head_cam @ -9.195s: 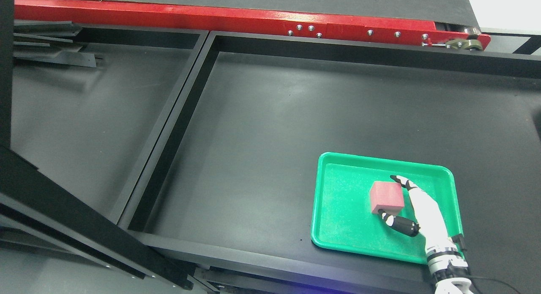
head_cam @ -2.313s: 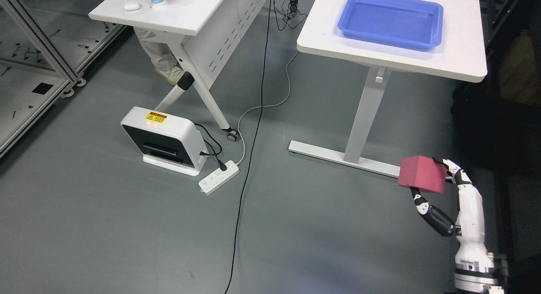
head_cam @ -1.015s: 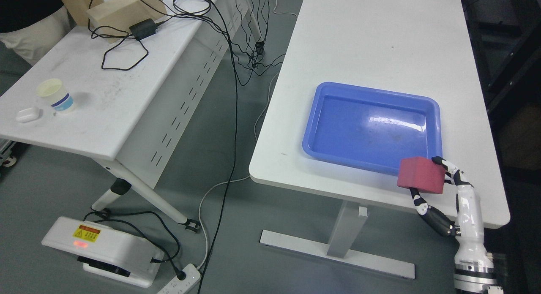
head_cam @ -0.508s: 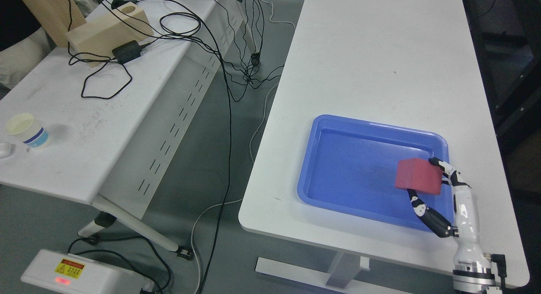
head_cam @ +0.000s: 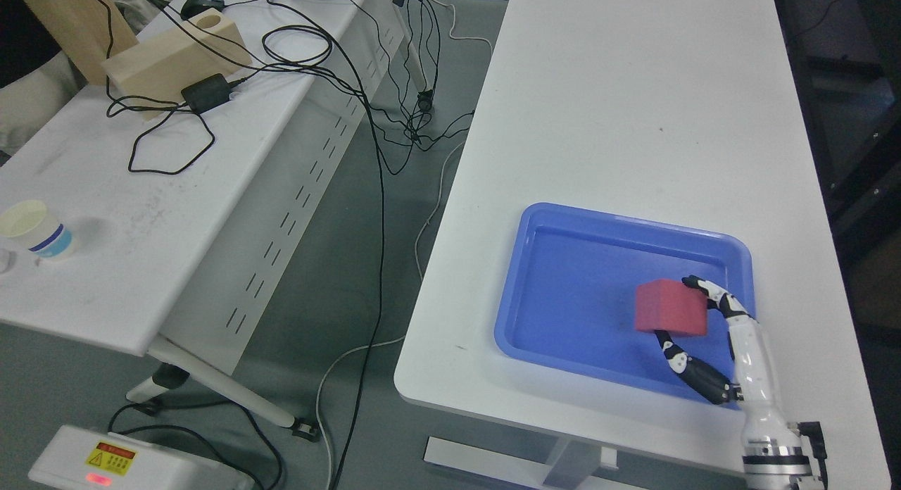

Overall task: Pick pink block from left shelf to tray
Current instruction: 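Lower the pink block into the blue tray with the right hand, then open the right hand and release the pink block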

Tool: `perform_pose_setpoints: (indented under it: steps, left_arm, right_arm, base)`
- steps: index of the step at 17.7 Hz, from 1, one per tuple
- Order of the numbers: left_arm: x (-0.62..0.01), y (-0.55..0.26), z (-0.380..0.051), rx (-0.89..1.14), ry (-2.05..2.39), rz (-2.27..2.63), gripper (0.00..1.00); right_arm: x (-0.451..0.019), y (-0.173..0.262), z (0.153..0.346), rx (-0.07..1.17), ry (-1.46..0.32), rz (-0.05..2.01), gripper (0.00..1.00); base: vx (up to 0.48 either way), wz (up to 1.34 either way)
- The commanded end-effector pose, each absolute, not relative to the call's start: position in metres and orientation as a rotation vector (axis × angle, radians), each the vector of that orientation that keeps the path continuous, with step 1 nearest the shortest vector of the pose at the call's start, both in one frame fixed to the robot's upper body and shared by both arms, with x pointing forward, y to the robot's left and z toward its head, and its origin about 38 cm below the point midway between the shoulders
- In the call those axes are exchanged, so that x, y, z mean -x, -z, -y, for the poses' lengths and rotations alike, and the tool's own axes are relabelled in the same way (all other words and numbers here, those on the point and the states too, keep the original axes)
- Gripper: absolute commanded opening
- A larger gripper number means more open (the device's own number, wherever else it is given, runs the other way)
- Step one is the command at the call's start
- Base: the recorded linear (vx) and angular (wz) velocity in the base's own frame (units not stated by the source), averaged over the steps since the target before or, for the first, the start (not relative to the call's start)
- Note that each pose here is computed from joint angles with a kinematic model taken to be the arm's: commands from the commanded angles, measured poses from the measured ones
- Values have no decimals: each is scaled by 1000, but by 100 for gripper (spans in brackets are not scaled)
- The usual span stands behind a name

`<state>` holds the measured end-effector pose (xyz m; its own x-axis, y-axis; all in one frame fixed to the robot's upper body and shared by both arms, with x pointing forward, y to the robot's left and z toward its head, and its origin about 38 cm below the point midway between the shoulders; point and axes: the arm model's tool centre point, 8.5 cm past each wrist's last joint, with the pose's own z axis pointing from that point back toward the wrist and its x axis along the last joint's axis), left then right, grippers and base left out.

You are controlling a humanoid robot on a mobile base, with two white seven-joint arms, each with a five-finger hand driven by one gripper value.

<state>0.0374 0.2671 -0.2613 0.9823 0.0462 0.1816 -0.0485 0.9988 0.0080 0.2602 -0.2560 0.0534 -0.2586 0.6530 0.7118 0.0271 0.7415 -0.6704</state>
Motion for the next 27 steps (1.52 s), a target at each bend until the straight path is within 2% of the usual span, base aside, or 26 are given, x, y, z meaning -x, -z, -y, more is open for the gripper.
perform_pose_setpoints:
  steps: [1,4,5,8,11,13,27]
  left_arm:
    - [-31,261,-278,-31,-45,174,100]
    - [-31,261,-278,-31,-45,174,100]
    - [-31,261,-278,-31,-45,174,100]
    - [-31,261,-278,-31,-45,174,100]
    - [-31,261,-278,-31,-45,174,100]
    - [-31,261,-278,-31,-45,174,100]
    - [-31,261,-278,-31,-45,174,100]
  right_arm:
    - [-261,-51,248,439,-648,1748,72]
    - [-263,-53,248,399,-573,1768,97]
    - [-263,-54,248,399,-566,1768,99]
    - [-265,-56,250,364,-488,1784,99]
    - [-267,-61,261,222,-198,1829,99]
    - [-266,-60,269,177,-91,1828,100]
    - [-264,-50,280,150,13,1739,100]
  base:
    - [0,0]
    - [-5,0]
    - [-16,0]
    - [0,0]
    - [0,0]
    - [0,0]
    - [-43,0]
